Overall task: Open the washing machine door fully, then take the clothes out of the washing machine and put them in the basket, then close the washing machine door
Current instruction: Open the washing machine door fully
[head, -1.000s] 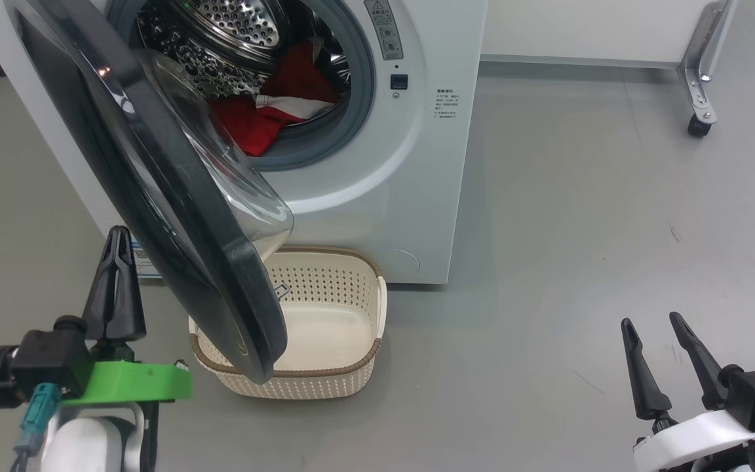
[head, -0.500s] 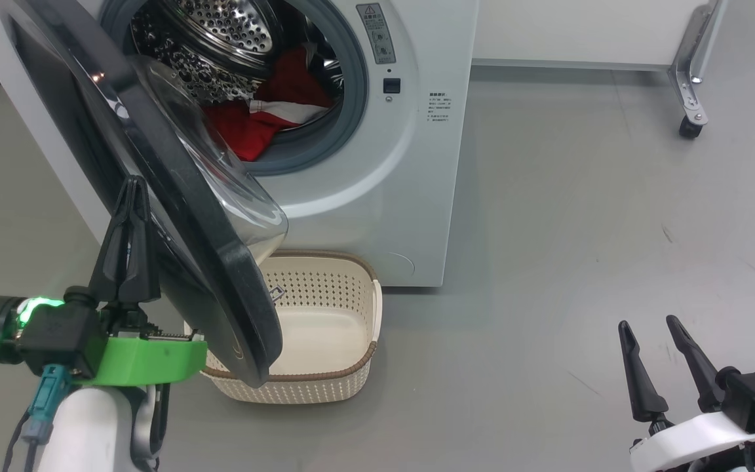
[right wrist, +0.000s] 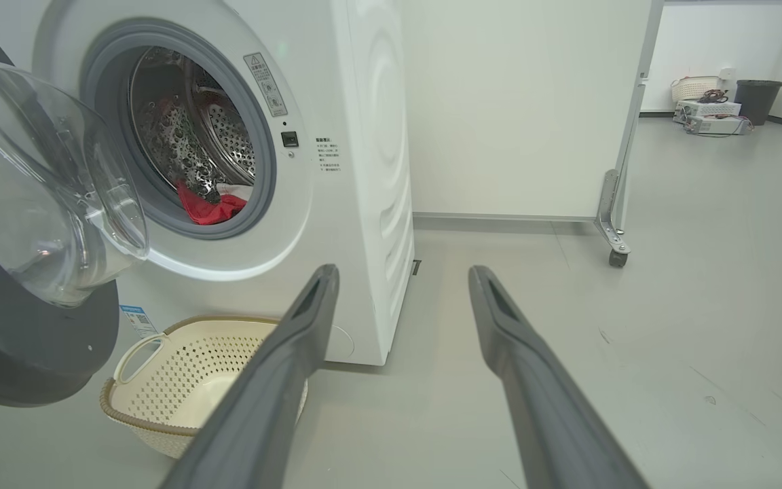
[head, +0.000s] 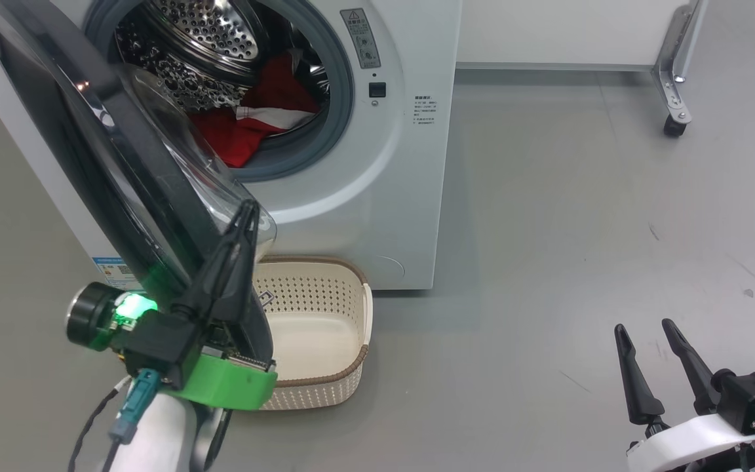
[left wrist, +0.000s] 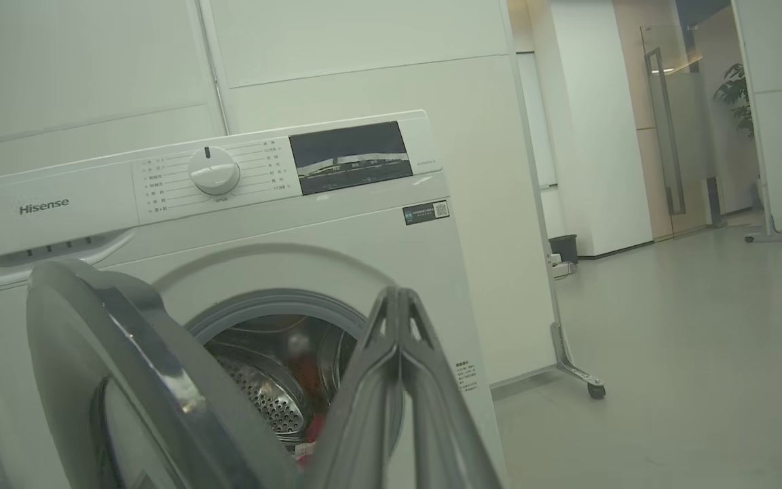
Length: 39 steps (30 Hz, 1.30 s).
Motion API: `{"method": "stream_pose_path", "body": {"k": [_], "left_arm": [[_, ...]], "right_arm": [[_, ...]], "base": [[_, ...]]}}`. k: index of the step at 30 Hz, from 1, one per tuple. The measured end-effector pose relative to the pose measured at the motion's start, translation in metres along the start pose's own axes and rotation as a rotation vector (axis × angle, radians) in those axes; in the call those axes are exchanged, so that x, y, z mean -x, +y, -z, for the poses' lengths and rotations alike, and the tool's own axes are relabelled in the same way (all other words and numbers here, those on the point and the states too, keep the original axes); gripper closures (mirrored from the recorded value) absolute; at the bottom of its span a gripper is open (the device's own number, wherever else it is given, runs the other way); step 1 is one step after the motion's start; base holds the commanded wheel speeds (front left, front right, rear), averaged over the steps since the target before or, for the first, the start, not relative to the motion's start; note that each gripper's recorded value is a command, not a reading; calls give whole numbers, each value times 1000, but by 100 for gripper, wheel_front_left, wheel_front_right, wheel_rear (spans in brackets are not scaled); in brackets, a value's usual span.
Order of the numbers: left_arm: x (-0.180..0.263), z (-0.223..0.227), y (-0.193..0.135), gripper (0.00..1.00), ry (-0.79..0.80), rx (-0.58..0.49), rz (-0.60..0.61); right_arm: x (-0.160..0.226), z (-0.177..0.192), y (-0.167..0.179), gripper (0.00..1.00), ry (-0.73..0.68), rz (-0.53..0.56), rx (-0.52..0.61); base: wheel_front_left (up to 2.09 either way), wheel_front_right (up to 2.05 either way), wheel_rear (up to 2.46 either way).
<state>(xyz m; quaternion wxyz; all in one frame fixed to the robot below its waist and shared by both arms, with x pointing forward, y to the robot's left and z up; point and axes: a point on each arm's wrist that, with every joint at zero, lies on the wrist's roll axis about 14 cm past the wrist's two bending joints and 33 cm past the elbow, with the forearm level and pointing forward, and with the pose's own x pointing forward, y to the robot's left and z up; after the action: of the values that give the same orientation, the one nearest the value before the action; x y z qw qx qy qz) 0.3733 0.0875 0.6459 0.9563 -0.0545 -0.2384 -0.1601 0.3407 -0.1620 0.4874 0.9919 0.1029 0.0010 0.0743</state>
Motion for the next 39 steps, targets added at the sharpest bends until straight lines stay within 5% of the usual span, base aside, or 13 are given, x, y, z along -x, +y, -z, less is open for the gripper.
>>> {"method": "stream_pose_path", "body": {"k": [13,39], "left_arm": [[30,82,-27,100,316,116,41],[32,128,-23,100,459,148,-12]], "right_arm": [[6,2,-7,0,2,30,-4],[13,14,-20,0,32,93,-27]], "base": [[0,0,0],[0,0,0]]}}
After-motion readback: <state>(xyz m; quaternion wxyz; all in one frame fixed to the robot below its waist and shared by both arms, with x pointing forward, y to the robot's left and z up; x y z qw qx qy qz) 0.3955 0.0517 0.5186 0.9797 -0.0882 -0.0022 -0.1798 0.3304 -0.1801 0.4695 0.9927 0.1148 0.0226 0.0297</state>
